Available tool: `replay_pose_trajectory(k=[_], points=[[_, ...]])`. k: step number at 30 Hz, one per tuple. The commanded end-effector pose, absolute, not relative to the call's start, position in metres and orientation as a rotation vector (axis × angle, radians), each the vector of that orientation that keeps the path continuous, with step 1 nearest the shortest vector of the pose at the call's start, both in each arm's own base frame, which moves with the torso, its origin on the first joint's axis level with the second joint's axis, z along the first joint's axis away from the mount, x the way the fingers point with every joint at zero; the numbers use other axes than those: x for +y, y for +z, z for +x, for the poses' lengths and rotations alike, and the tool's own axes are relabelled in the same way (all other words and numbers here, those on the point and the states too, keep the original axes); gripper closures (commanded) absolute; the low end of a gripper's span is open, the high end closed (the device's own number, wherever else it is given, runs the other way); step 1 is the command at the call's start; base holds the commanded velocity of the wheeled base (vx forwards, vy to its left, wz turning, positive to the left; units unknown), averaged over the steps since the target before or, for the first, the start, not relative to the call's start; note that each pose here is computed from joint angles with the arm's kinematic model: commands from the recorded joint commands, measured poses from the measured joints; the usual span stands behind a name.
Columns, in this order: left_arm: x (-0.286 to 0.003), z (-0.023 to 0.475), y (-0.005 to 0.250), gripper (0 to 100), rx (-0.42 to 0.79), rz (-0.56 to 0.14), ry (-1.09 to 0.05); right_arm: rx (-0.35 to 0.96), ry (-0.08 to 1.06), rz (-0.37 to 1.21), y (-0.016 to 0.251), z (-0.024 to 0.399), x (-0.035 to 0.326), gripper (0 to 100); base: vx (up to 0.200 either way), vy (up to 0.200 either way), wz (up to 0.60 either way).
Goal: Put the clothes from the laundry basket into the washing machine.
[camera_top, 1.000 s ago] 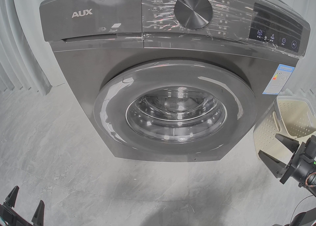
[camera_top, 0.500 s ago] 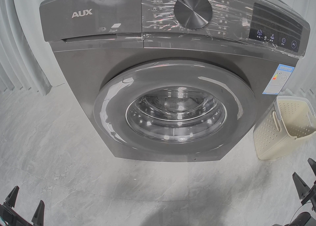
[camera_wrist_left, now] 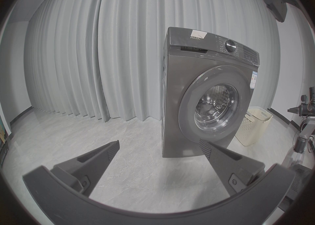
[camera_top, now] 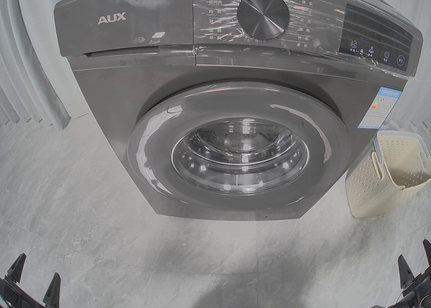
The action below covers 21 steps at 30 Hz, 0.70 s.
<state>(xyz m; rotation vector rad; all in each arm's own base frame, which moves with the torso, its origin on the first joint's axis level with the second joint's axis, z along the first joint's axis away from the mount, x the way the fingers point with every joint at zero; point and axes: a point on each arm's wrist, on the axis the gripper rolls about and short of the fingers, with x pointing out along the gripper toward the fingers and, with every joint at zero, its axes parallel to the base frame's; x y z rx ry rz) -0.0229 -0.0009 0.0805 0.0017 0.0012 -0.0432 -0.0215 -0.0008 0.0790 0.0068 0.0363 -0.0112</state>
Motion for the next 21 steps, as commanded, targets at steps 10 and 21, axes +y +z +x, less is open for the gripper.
replay_pose_trajectory(k=[10, 21], points=[[-0.001, -0.0225, 0.0756, 0, 0.004, 0.012, -0.045, 0.005, -0.003, -0.002, 0.0753, -0.0229, -0.0006, 0, 0.0, 0.0, 0.0], [-0.001, -0.0225, 0.0756, 0, 0.004, 0.009, -0.045, 0.005, 0.011, -0.005, 0.0755, -0.023, -0.0002, 0, 0.0, 0.0, 0.0]])
